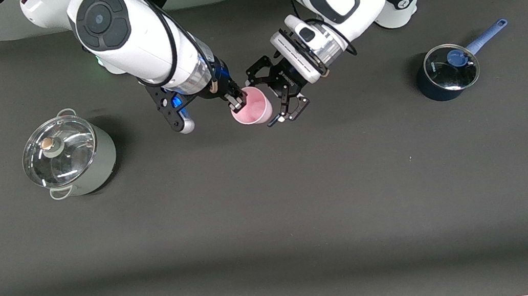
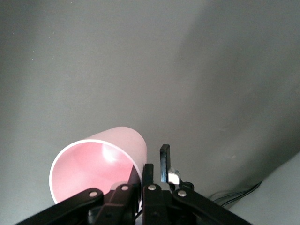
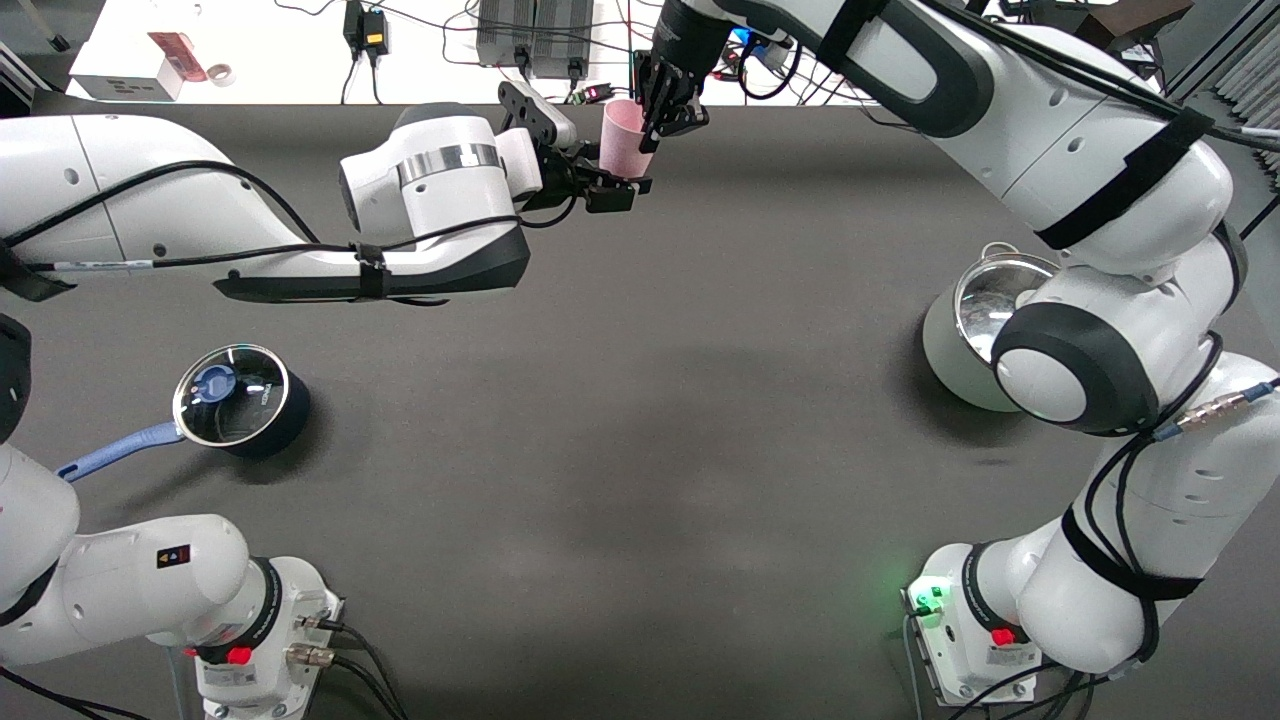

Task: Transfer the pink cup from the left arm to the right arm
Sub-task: 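Open the left gripper while the right gripper pulls the cup away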

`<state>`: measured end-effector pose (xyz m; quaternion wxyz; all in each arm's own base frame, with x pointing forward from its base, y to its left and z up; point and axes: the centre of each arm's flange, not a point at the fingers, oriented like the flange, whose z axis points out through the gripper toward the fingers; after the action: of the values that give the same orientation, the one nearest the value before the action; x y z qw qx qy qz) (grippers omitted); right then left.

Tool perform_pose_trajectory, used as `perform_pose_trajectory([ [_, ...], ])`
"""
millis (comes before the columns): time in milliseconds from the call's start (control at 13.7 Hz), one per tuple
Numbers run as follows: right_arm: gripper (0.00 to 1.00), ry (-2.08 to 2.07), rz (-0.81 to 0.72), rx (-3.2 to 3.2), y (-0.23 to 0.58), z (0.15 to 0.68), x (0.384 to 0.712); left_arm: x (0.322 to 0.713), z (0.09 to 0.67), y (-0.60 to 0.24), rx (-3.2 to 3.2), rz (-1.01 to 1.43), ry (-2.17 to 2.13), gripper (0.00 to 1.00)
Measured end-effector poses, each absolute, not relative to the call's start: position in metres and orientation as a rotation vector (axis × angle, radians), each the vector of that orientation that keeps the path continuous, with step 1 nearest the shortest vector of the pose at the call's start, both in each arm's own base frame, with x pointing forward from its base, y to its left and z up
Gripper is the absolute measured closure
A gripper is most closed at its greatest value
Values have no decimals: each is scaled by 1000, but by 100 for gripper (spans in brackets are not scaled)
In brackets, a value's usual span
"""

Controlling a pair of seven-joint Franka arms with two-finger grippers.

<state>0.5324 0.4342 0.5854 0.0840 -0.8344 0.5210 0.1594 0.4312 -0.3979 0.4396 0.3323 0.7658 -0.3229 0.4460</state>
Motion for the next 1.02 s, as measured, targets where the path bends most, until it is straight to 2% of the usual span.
perform_pose_trajectory([
  [291, 96, 1474, 423, -2548, 416, 594, 541, 438, 427, -392, 2037, 1104, -757, 0],
  [510, 96, 1226, 361, -2732, 379, 611, 542, 461, 402, -368, 2101, 1069, -676, 0],
  [1019, 96, 625, 293, -2957, 191, 671, 557, 519, 344, -289, 2261, 1051, -496, 0],
])
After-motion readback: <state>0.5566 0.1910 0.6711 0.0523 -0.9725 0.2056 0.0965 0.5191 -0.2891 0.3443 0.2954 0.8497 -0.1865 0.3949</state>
